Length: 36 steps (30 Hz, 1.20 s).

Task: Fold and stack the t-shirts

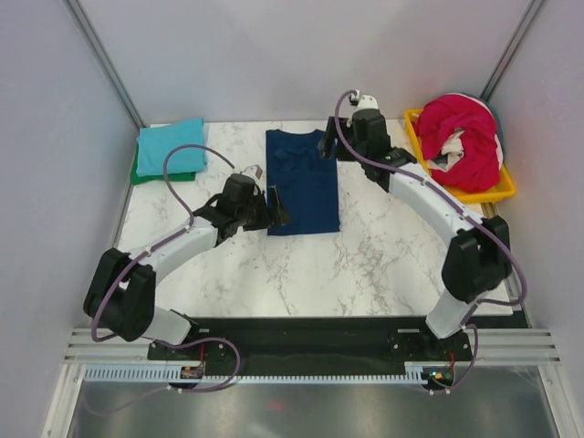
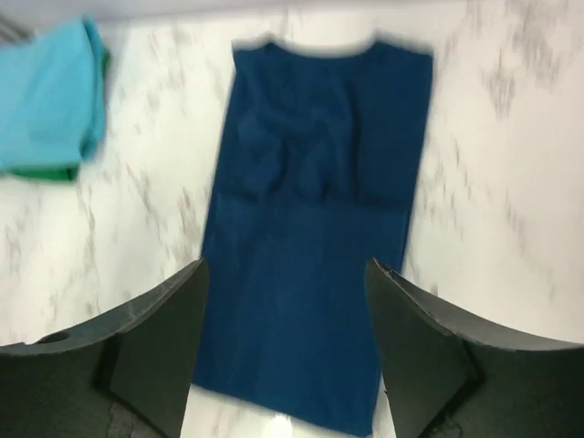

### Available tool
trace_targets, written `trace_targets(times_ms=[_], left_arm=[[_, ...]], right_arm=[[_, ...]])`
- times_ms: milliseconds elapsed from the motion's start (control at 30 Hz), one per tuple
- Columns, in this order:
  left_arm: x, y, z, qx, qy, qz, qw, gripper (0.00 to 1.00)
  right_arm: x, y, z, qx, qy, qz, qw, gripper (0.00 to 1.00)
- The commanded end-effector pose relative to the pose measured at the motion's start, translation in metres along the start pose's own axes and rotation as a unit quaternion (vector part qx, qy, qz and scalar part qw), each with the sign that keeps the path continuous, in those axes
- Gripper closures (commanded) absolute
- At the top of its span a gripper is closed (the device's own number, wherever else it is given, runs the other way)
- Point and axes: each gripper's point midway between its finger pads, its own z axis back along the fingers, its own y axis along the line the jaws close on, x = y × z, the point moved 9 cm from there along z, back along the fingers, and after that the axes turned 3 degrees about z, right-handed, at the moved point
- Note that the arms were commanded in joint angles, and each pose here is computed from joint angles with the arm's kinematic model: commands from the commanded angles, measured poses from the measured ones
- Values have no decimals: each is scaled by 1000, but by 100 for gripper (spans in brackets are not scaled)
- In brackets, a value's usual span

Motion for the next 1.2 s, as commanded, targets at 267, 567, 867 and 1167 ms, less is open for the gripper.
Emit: trace_targets(times_ms=[267,567,867,1167], left_arm=[[-13,61,20,82,-50,54,994,21],[-31,69,-6,53,-24,79,995,25],[-35,73,-26,39,-20,86,995,27],[-35,74,-40,33,-4,87,996,36]], right_arm=[[-179,-37,60,22,196,-118,973,26],[-206,-44,47,16,209,-121,970,28],[-220,-50,24,13,213,-127,969,38],[-226,-52,21,24,226,-126,966,73]])
